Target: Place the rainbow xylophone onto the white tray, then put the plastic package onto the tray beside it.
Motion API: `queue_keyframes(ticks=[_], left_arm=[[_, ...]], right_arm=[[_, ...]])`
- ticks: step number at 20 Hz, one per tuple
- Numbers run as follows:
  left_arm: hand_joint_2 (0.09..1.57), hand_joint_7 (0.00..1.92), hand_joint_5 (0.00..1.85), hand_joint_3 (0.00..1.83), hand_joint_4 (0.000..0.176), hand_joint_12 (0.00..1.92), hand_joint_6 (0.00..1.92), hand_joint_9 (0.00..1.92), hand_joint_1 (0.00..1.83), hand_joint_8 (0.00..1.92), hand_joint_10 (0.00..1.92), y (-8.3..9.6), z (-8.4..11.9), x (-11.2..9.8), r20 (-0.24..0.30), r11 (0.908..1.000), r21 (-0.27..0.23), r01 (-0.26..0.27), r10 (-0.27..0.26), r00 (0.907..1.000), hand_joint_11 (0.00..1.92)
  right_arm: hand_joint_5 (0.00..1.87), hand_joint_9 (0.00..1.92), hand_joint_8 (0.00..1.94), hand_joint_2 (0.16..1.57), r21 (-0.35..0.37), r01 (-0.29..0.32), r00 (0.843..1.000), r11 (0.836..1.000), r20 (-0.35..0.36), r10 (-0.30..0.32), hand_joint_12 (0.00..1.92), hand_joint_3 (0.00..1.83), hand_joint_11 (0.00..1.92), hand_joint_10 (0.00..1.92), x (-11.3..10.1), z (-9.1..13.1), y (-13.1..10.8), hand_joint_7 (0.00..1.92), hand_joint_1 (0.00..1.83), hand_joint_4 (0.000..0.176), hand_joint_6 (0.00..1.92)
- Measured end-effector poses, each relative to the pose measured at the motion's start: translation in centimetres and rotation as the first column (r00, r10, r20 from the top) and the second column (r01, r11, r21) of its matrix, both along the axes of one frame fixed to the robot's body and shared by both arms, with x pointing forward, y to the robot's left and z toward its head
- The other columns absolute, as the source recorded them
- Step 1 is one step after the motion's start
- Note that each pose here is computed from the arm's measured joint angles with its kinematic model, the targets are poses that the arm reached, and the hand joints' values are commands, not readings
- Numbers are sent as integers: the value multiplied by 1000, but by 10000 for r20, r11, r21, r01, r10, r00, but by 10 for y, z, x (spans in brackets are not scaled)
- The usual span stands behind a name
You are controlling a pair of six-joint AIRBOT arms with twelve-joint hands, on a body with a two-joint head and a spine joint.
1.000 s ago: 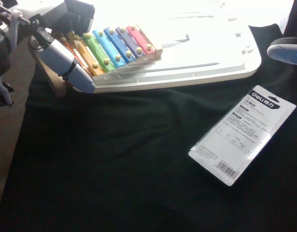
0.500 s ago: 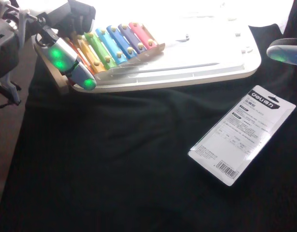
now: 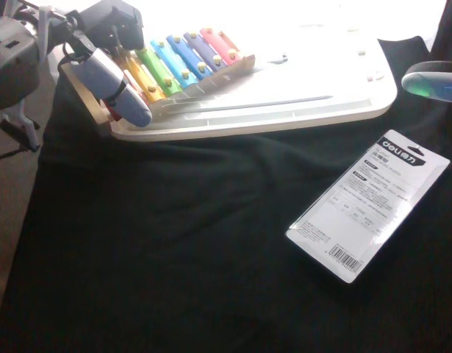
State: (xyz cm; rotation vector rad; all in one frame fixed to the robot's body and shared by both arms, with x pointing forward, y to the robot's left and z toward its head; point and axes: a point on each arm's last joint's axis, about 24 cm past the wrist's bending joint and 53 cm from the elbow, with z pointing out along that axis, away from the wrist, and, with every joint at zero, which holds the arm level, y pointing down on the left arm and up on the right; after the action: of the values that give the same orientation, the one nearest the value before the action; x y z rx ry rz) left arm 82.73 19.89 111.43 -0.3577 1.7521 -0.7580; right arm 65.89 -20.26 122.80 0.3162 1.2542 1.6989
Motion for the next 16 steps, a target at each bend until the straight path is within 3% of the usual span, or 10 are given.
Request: queue_keyframes(ticks=[1, 3, 7, 8, 9, 10, 12, 14, 15, 16], left_arm=[[1185, 755, 804, 1, 0, 1382, 1310, 837, 1342, 1290, 1305, 0, -1, 1, -38, 10000, 5, -25, 25, 10000, 658], [1209, 713, 770, 2, 0, 1326, 1376, 779, 1330, 1346, 1350, 2, -4, 4, -109, 9999, 64, -113, 114, 9999, 545], [1225, 700, 716, 0, 0, 1222, 1426, 764, 1320, 1354, 1357, 0, -8, 5, -243, 9999, -15, -159, 158, 9996, 508], [1089, 578, 576, 0, 22, 1107, 864, 645, 1305, 774, 718, 0, -9, 5, -263, 9999, 3, -148, 148, 9995, 358], [1043, 603, 570, 1, 54, 982, 568, 672, 1318, 442, 549, 0, -10, 5, -304, 9999, 54, -138, 140, 9994, 339], [1013, 642, 575, 1, 73, 909, 345, 706, 1294, 225, 339, -1, -11, 5, -331, 9999, 14, -143, 143, 9994, 330], [983, 642, 579, 0, 67, 847, 73, 706, 1240, 29, 80, -1, -10, 5, -304, 9999, -10, -141, 141, 9994, 328], [956, 547, 513, 0, 59, 827, 4, 577, 1229, 1, 5, -1, -10, 5, -300, 9999, 17, -129, 129, 9995, 296], [958, 499, 494, 0, 80, 915, 1, 508, 1200, 0, 0, -2, -11, 4, -308, 9999, 18, -109, 110, 9995, 199], [957, 486, 466, 0, 81, 940, 0, 498, 1164, 0, 1, -3, -11, 4, -324, 10000, 17, -82, 82, 9994, 190]], right_arm=[[444, 607, 0, 915, 14, -18, 10000, 10000, -1, 18, 232, 0, 529, 2, 0, 0, 1, 586, 1115, 9, 0], [442, 592, 0, 905, -2, -68, 10000, 10000, -17, 68, 220, 0, 508, 1, -1, -2, 3, 579, 1113, 2, 0], [456, 627, 9, 907, -1, -116, 9999, 9999, -19, 116, 231, 0, 540, 14, -2, -3, 4, 602, 1131, 5, 6], [441, 634, 5, 908, 7, -107, 9999, 9999, -21, 107, 233, 0, 548, 15, -1, -3, 4, 597, 1125, 0, 0], [442, 640, 6, 906, 4, -114, 9999, 9999, -16, 114, 234, 0, 551, 16, -2, -3, 4, 601, 1115, 0, 1], [440, 635, 4, 909, 1, -117, 9999, 9999, -16, 117, 229, 0, 541, 13, -2, -3, 4, 597, 1108, 0, 1], [438, 619, 2, 896, 14, -128, 9999, 9999, 1, 128, 221, 0, 528, 5, -2, -2, 4, 594, 1106, 0, 0], [424, 626, 1, 912, 26, -125, 9999, 9999, 18, 125, 228, 2, 544, 6, -2, -2, 4, 592, 1133, 0, 0], [419, 634, 2, 912, 41, -133, 9999, 9999, 34, 133, 230, 2, 548, 9, -2, -1, 4, 594, 1133, 0, 0], [422, 639, 4, 913, 40, -135, 9999, 9999, 29, 135, 232, 2, 553, 10, -2, -1, 4, 599, 1144, 0, 1]])
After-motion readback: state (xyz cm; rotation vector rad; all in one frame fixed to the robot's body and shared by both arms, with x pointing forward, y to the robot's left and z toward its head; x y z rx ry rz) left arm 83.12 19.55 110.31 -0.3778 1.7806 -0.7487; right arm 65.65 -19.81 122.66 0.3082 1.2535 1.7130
